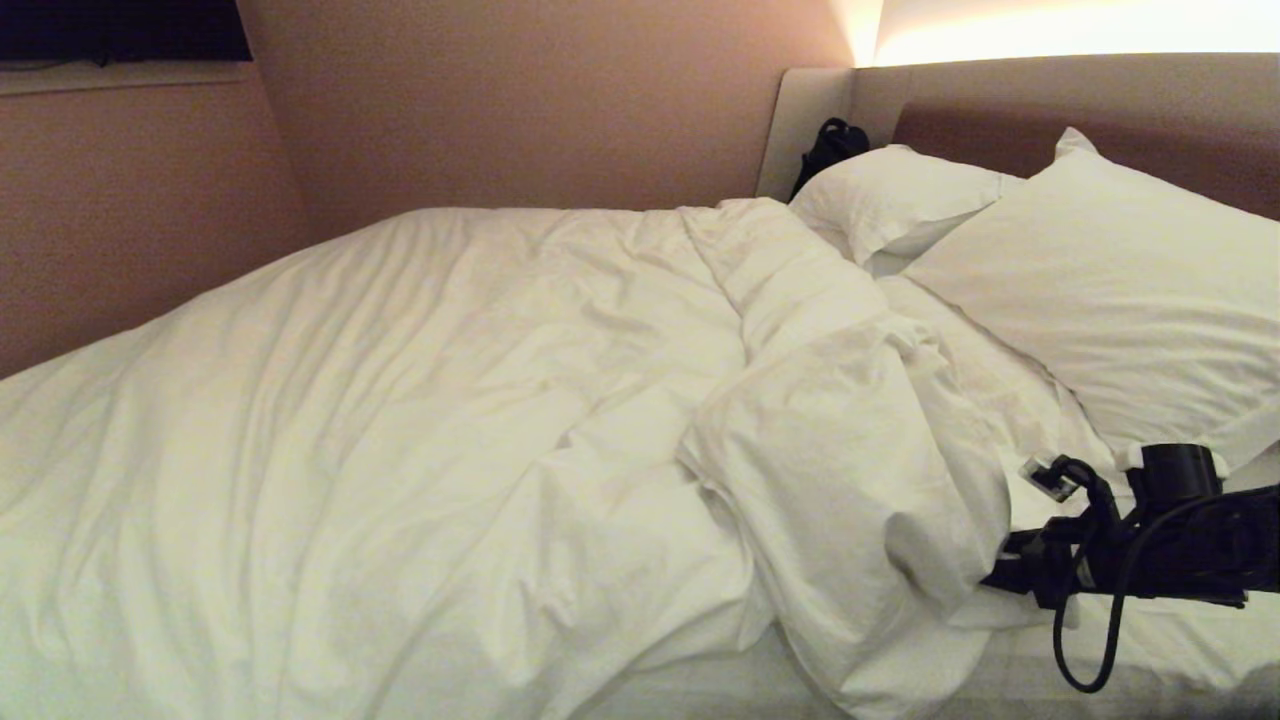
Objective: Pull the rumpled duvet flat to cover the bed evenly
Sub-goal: Flatten the corners of the folded blanket
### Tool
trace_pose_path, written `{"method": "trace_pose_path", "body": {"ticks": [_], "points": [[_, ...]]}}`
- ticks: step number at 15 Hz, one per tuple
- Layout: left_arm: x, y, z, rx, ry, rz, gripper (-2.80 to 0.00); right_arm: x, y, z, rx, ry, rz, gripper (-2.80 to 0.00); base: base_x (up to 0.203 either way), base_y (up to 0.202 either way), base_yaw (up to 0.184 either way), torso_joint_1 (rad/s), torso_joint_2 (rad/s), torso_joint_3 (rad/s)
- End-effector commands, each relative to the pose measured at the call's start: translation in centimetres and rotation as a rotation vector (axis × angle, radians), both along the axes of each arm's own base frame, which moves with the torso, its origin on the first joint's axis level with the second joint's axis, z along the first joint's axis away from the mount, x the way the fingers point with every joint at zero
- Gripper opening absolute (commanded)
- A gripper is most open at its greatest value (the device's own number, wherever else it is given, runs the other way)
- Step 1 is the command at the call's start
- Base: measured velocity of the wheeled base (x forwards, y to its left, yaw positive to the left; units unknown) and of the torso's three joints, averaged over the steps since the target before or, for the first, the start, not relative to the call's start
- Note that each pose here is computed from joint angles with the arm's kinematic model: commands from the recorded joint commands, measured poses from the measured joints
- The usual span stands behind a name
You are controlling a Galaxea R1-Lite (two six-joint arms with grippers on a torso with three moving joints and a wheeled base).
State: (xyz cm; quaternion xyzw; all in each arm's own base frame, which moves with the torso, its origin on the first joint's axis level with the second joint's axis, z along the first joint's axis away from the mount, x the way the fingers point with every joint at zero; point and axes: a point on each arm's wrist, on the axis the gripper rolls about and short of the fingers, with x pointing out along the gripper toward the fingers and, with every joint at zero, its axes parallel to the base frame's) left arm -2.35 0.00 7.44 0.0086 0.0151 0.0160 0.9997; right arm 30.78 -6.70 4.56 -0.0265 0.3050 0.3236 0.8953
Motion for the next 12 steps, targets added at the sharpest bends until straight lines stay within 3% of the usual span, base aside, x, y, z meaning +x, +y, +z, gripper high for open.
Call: {"method": "trace_pose_path", "body": {"ticks": [1, 6, 12], "points": [[0.0, 0.0, 0.0, 0.000, 0.001, 0.001, -2.80, 0.2, 0.1, -0.4, -0.010, 0.010, -0.002, -2.80, 0.000, 0.000, 0.000, 0.000, 0.00, 0.000], [0.0, 0.0, 0.0, 0.000, 0.001, 0.001, -2.80, -0.2, 0.1, 0.4, 0.002, 0.007, -0.021, -2.80, 0.000, 0.000, 0.000, 0.000, 0.00, 0.000], [0.0, 0.0, 0.0, 0.000, -0.001, 0.001, -2.80, -2.7, 0.9, 6.1, 0.069, -0.071, -0.103, -2.80, 0.000, 0.000, 0.000, 0.000, 0.00, 0.000]]}}
